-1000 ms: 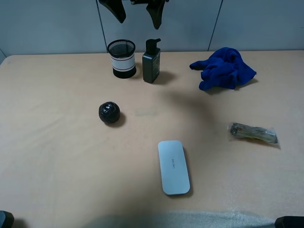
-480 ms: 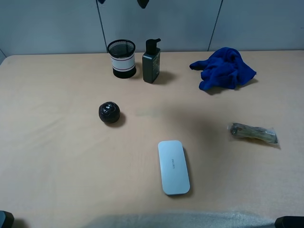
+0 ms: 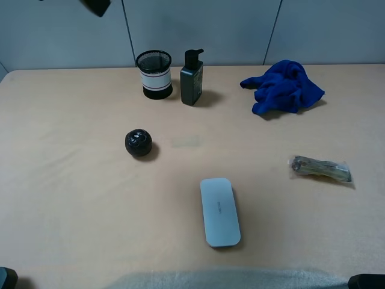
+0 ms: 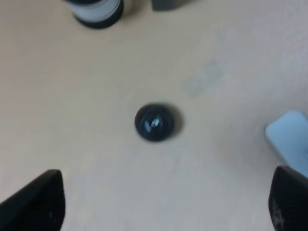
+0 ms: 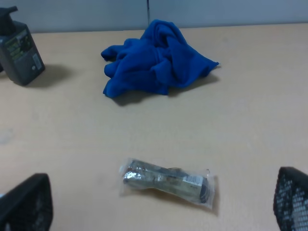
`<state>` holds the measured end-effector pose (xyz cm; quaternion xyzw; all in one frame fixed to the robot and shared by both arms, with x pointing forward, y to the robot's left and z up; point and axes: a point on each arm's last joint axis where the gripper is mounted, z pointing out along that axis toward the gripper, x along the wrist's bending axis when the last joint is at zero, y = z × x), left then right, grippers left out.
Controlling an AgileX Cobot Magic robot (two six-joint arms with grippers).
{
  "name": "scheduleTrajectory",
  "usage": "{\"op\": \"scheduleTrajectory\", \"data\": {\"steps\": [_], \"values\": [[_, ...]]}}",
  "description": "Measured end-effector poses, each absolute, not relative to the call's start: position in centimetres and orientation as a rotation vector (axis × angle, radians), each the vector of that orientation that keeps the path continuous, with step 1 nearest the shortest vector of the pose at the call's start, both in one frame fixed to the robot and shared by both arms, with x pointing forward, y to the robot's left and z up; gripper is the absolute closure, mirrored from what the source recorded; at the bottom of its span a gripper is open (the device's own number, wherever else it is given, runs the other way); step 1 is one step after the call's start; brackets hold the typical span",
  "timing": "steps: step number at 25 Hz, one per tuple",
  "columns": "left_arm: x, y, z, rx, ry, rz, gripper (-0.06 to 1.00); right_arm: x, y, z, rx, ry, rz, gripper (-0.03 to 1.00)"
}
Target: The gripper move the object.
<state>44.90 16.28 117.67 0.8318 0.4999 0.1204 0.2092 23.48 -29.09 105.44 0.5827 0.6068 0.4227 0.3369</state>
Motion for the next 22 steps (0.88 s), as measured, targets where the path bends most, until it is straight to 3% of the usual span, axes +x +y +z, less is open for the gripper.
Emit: {"op": "scheduleTrajectory", "data": {"steps": [22], "values": [[29.7, 27.8, 111.5, 2.117, 1.485, 0.458, 0.09, 23.5, -29.1, 105.4, 1.519, 1.582, 1.103, 0.27]]}}
